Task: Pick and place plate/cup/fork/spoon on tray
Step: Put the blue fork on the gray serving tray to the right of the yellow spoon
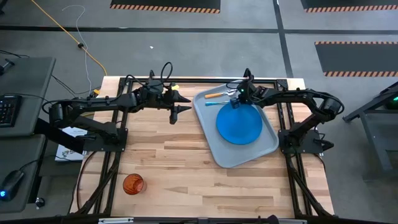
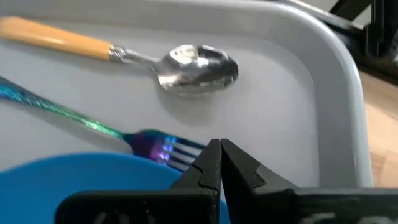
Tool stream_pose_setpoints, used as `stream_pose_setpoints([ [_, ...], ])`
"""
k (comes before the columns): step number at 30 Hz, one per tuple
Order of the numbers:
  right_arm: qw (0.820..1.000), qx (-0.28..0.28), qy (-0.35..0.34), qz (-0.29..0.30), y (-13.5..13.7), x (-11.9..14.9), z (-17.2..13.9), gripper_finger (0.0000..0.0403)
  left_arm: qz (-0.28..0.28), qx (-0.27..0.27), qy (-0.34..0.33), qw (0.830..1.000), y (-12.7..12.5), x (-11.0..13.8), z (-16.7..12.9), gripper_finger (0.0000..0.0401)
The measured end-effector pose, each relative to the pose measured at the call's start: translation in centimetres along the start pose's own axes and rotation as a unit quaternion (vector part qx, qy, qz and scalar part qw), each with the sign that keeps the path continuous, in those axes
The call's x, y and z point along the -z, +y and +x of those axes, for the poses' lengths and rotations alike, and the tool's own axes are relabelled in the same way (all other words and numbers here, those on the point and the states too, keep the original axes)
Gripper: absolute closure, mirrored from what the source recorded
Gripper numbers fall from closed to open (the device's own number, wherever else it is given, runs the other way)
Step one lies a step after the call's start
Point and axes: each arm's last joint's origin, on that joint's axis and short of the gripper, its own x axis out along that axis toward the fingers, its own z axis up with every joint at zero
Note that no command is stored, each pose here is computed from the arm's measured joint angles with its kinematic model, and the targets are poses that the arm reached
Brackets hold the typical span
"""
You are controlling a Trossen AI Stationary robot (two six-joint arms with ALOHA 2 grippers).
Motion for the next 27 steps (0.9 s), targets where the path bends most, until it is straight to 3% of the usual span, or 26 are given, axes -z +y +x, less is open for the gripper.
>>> stream_pose_setpoints([
  [5,1.0,0.016,-0.018,-0.019,0.0,-0.3,-0.1,0.0403,0.0,0.0,0.0,1.0,0.0,0.0,0.0,0.0268],
  [13,0.998,0.025,0.041,-0.036,-0.7,0.7,-1.1,0.0403,0.0,0.0,0.001,1.0,0.0,0.0,0.0,0.0268],
  [27,0.998,-0.009,0.065,-0.023,-0.5,1.0,-1.2,0.0403,-0.002,0.001,0.004,1.0,0.0,0.1,0.0,0.0268],
])
